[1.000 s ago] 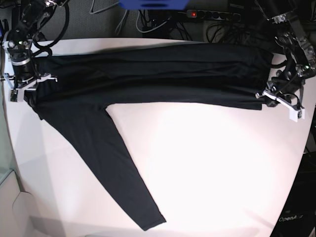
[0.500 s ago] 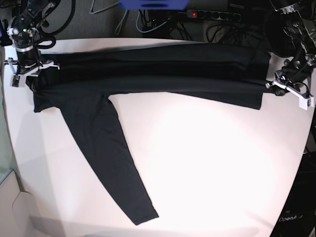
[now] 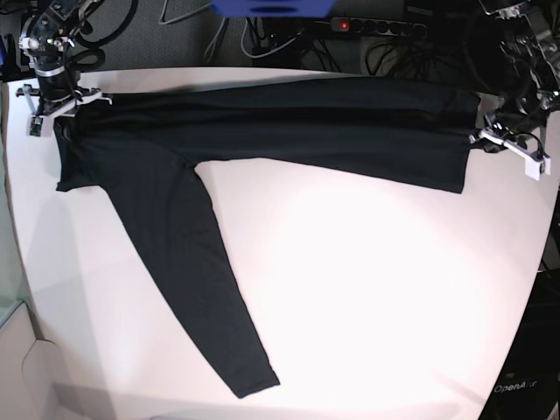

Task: Fold the T-shirt properly
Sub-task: 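Lay the folded shirt down and open both grippers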

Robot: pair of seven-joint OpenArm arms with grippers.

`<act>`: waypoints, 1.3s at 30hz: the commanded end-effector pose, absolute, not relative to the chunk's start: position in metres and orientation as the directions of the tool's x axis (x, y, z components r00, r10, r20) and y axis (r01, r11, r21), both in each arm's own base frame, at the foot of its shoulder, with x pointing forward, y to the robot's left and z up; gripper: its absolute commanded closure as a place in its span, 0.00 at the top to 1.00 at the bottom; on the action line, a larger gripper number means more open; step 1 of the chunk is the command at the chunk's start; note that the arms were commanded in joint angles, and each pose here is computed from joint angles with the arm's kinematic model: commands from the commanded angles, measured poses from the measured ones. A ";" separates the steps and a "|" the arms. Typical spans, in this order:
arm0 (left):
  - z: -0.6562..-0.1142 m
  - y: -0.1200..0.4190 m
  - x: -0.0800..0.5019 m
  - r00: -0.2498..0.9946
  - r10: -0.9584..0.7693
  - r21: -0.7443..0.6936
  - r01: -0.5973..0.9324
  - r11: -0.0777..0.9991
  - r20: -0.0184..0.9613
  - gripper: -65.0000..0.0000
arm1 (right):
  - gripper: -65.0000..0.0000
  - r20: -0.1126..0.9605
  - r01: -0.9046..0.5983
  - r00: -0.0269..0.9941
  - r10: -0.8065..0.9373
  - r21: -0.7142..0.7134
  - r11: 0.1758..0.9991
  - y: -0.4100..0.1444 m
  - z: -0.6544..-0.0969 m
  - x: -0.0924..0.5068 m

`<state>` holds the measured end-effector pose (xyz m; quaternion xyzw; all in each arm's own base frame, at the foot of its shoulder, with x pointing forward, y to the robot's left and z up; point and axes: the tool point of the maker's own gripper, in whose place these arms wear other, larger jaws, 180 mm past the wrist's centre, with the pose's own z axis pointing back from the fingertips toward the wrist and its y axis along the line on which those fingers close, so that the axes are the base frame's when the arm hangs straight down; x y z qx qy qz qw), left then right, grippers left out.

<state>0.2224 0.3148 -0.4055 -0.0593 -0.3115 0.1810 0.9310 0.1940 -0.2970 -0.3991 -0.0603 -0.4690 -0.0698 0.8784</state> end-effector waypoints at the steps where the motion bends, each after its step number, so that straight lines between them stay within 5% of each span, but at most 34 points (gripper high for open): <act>1: -0.398 0.322 0.228 0.724 0.364 -0.213 -0.296 0.931 0.585 0.00 | 0.00 0.854 0.184 0.518 -0.043 -0.062 0.981 -0.306 -0.387 0.194; 39: -0.365 0.306 0.213 0.726 0.405 -0.336 -0.250 0.908 0.556 0.00 | 0.00 0.829 0.177 0.558 -0.038 -0.074 0.981 -0.306 -0.395 0.177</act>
